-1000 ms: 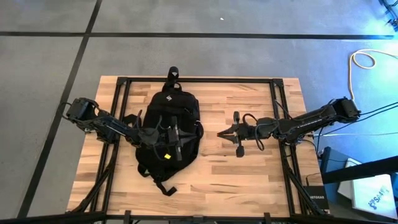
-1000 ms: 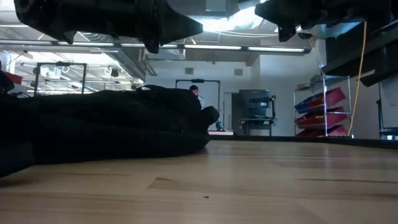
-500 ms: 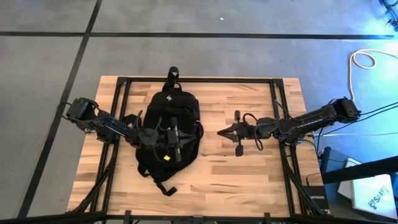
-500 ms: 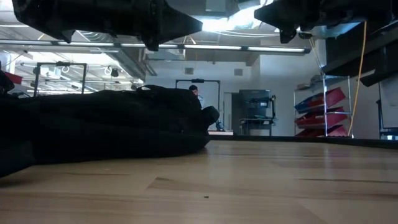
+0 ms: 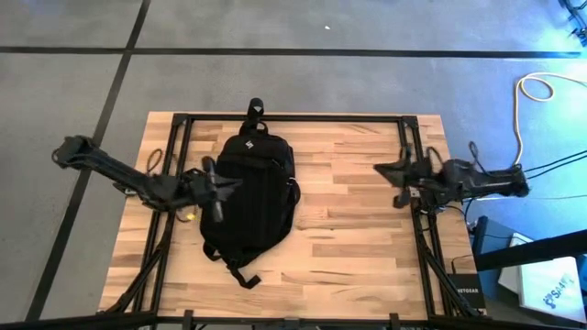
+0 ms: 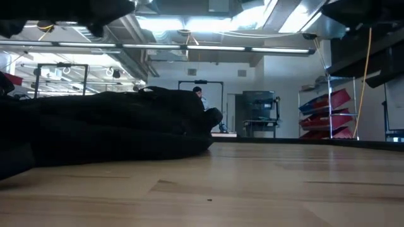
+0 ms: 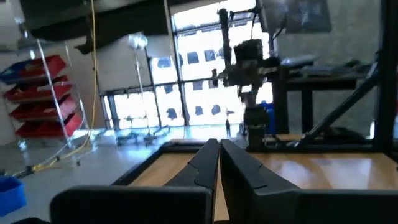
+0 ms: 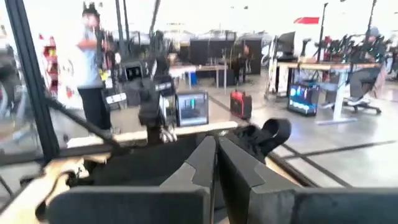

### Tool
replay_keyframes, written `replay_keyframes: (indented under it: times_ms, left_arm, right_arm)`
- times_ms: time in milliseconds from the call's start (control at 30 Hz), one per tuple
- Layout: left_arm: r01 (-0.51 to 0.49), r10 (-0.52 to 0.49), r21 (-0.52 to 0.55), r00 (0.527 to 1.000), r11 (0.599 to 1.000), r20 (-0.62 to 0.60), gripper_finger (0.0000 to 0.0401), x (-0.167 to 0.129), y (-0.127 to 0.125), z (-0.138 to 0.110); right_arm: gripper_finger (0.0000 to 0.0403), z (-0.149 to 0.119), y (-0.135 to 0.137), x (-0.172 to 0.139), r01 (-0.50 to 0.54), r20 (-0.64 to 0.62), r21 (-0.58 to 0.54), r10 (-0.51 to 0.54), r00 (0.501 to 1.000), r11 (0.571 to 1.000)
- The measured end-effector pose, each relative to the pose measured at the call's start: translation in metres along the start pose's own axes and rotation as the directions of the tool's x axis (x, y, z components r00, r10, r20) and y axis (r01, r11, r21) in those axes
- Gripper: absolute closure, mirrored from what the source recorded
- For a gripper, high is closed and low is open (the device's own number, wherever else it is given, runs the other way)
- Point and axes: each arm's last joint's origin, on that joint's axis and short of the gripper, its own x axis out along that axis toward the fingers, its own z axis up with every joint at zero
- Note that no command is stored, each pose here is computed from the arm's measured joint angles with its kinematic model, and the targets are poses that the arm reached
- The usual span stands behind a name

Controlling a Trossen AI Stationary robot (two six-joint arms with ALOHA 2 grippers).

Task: Unpack backpack
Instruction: Return to Home Position

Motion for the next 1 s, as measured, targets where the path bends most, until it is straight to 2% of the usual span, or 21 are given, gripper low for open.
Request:
replay_keyframes:
  times_ms: [133, 233, 333, 433, 533, 733, 1000]
  left_arm:
    - [-0.012, 0.012, -0.006, 0.999, 1.000, 0.033, 0.0401, -0.024, 0.015, -0.002]
    - [-0.022, 0.022, -0.009, 0.999, 1.000, 0.033, 0.0401, -0.035, 0.024, -0.002]
    - [-0.026, 0.026, 0.008, 1.000, 1.000, -0.009, 0.0401, -0.045, 0.031, -0.006]
    - [-0.025, 0.025, -0.010, 1.000, 1.000, -0.014, 0.0401, -0.057, 0.040, -0.006]
    - [-0.030, 0.031, -0.037, 0.999, 0.999, 0.014, 0.0401, -0.068, 0.049, -0.004]
    - [-0.005, 0.005, -0.009, 0.998, 1.000, -0.061, 0.0401, -0.070, 0.048, -0.013]
    - [0.039, -0.040, -0.058, 0.999, 0.998, -0.030, 0.0401, -0.069, 0.047, -0.012]
  right_arm:
    - [0.0403, -0.001, -0.010, -0.023, 0.048, 0.025, 0.012, -0.048, 0.999, 0.999]
    - [0.0403, -0.003, -0.011, -0.023, 0.066, -0.038, -0.012, -0.066, 0.997, 0.998]
    - [0.0403, -0.005, -0.011, -0.022, 0.096, -0.049, -0.019, -0.097, 0.994, 0.995]
    - [0.0403, 0.000, -0.012, -0.025, 0.094, -0.005, -0.002, -0.094, 0.996, 0.996]
    - [0.0403, -0.001, -0.011, -0.024, 0.068, -0.012, -0.017, -0.068, 0.998, 0.998]
    - [0.0403, 0.000, -0.011, -0.024, 0.079, -0.001, -0.018, -0.079, 0.997, 0.997]
    - [0.0403, -0.002, -0.010, -0.023, 0.064, 0.010, -0.018, -0.064, 0.998, 0.998]
